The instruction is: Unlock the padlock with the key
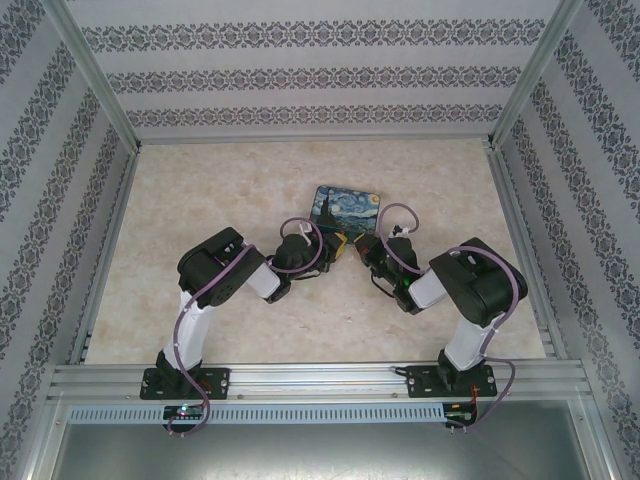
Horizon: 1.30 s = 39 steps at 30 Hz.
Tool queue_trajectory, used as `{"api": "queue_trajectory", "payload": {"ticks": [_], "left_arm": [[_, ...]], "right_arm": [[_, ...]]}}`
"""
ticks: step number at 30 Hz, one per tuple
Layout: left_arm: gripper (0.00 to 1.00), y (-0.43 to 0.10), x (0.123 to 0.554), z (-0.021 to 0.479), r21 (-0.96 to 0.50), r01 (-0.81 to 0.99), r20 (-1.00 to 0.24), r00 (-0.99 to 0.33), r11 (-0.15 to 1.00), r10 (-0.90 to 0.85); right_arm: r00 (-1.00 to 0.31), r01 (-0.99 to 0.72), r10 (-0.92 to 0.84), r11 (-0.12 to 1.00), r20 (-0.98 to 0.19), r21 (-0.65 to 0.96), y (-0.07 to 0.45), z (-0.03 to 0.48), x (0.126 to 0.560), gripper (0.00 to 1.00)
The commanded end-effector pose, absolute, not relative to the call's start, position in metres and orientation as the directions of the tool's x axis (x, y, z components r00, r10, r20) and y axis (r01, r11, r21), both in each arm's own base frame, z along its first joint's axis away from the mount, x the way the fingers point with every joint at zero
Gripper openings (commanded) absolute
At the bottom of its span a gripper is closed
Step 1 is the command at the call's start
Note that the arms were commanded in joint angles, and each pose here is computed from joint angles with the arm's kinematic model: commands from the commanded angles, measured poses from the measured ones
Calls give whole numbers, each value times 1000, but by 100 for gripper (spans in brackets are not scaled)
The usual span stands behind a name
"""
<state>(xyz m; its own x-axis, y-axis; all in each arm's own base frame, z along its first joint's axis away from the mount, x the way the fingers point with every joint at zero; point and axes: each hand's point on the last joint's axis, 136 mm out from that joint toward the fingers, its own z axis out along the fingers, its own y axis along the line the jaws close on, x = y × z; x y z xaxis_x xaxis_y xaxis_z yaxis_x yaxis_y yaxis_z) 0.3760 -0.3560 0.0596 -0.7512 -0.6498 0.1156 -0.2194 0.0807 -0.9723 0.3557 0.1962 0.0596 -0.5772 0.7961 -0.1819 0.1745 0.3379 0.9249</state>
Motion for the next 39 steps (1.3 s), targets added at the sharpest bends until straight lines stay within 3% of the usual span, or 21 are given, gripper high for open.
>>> {"api": "queue_trajectory", "payload": {"ticks": [1, 8, 15, 23, 39], "left_arm": [[0, -407, 306, 50, -965, -227, 164, -915, 134, -370], [0, -406, 309, 50, -966, -231, 169, -906, 119, -388], [0, -404, 323, 70, -978, -206, 171, -878, 30, -448], [0, -406, 330, 90, -973, -216, 227, -850, -80, -476], [0, -410, 326, 93, -973, -217, 230, -864, -81, -448]], "right_arm": [[-599, -92, 781, 150, -175, 984, 231, 150, 376, 0], [-614, -83, 769, 162, -178, 983, 232, 142, 368, 0], [-603, -62, 783, 145, -153, 987, 234, 139, 358, 0], [-582, -91, 788, 181, -200, 979, 234, 141, 358, 0], [-571, -100, 795, 182, -206, 978, 225, 144, 368, 0]]}}
